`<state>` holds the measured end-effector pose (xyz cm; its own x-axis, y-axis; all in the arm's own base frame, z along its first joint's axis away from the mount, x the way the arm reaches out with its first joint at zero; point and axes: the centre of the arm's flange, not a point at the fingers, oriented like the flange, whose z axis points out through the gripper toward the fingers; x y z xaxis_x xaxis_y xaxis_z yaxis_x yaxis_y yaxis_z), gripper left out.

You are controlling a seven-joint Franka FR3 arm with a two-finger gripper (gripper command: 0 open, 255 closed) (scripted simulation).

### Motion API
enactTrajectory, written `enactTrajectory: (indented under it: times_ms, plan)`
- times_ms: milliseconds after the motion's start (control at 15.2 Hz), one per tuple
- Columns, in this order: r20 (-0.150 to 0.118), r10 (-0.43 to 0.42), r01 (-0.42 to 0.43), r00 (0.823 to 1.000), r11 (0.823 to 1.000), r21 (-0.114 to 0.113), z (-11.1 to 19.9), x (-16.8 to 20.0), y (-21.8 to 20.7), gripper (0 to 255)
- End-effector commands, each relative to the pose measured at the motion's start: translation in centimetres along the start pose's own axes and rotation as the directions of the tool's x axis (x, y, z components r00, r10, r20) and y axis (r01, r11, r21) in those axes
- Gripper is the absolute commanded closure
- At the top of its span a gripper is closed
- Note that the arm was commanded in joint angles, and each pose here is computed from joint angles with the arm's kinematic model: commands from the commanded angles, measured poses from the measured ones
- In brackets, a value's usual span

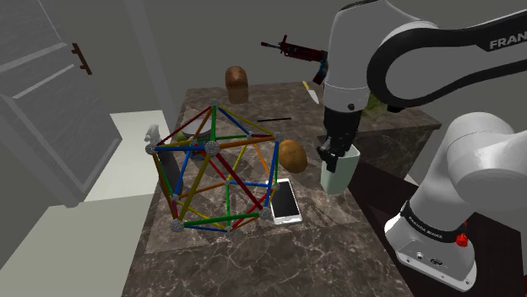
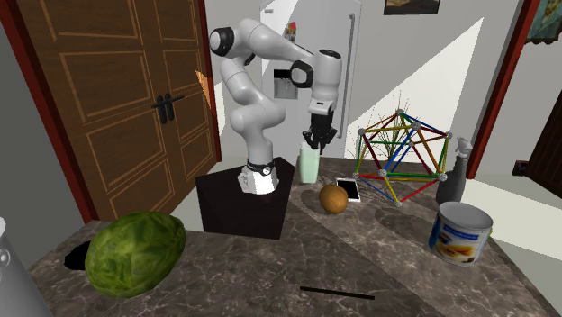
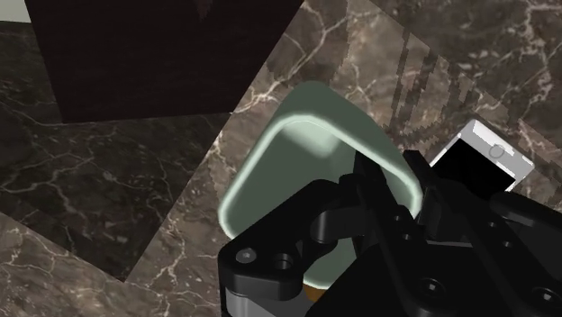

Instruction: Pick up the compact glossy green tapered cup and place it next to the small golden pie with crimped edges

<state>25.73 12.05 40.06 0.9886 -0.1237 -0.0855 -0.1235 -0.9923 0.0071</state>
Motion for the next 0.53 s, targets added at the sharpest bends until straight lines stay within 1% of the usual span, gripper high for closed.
enactTrajectory:
  times_ms: [0, 462]
  plan:
    - [0.0, 0.0, 0.0, 1.0, 1.0, 0.0, -1.0, -0.1, -0.1, 255]
    - [0.0, 0.0, 0.0, 1.0, 1.0, 0.0, -4.7, -0.4, 0.0, 255]
